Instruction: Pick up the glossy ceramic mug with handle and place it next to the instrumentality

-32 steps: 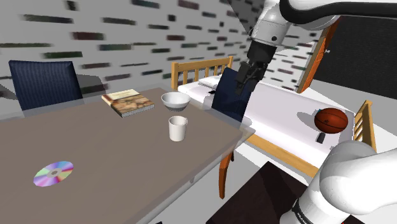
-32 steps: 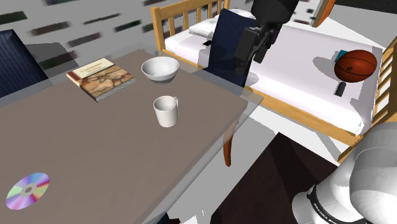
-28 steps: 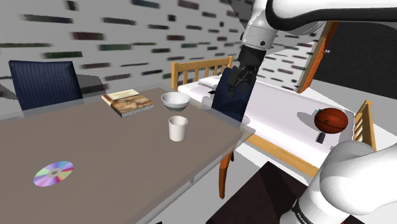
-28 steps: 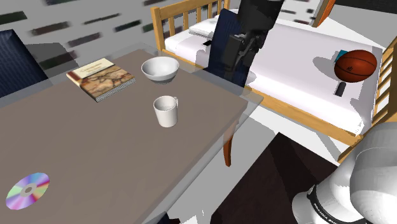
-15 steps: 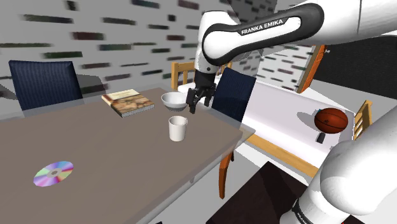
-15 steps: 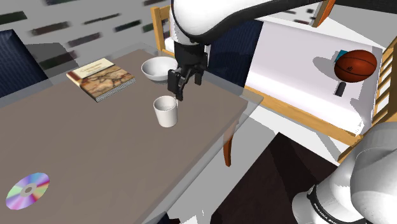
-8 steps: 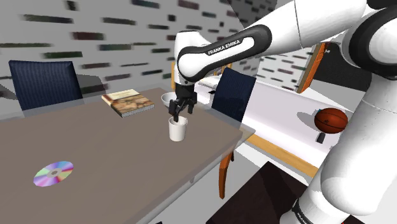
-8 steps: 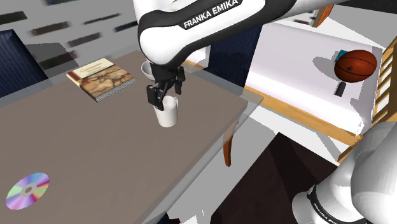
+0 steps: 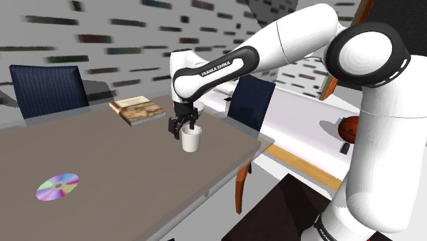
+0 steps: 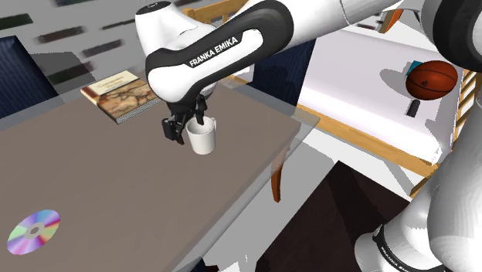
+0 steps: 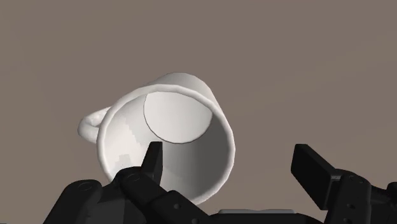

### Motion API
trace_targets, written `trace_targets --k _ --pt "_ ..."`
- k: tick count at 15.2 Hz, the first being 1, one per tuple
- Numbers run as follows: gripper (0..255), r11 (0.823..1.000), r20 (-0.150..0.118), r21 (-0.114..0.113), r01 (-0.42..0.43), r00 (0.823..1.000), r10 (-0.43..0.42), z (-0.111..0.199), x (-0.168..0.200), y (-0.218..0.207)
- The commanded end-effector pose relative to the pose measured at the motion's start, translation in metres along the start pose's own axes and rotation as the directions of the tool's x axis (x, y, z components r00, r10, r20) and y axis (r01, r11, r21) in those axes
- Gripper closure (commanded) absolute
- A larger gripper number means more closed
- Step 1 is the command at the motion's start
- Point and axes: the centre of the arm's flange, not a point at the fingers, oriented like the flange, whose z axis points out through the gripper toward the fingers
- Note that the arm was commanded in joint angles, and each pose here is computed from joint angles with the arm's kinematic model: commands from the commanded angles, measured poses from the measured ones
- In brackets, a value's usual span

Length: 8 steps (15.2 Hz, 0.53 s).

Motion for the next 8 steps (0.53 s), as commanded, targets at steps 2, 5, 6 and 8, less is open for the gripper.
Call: trace_targets --k 2,5,6,8 --pt "0 1.000 0.000 0.000 0.001 1.000 -0.001 0.016 0.001 0.001" --pt "0 1.000 0.000 0.000 0.001 1.000 -0.001 0.030 0.001 0.001" --pt "0 1.000 0.000 0.000 0.001 1.000 -0.001 0.030 0.001 0.001" --pt "0 1.000 0.000 0.000 0.001 1.000 -0.001 0.030 0.001 0.001"
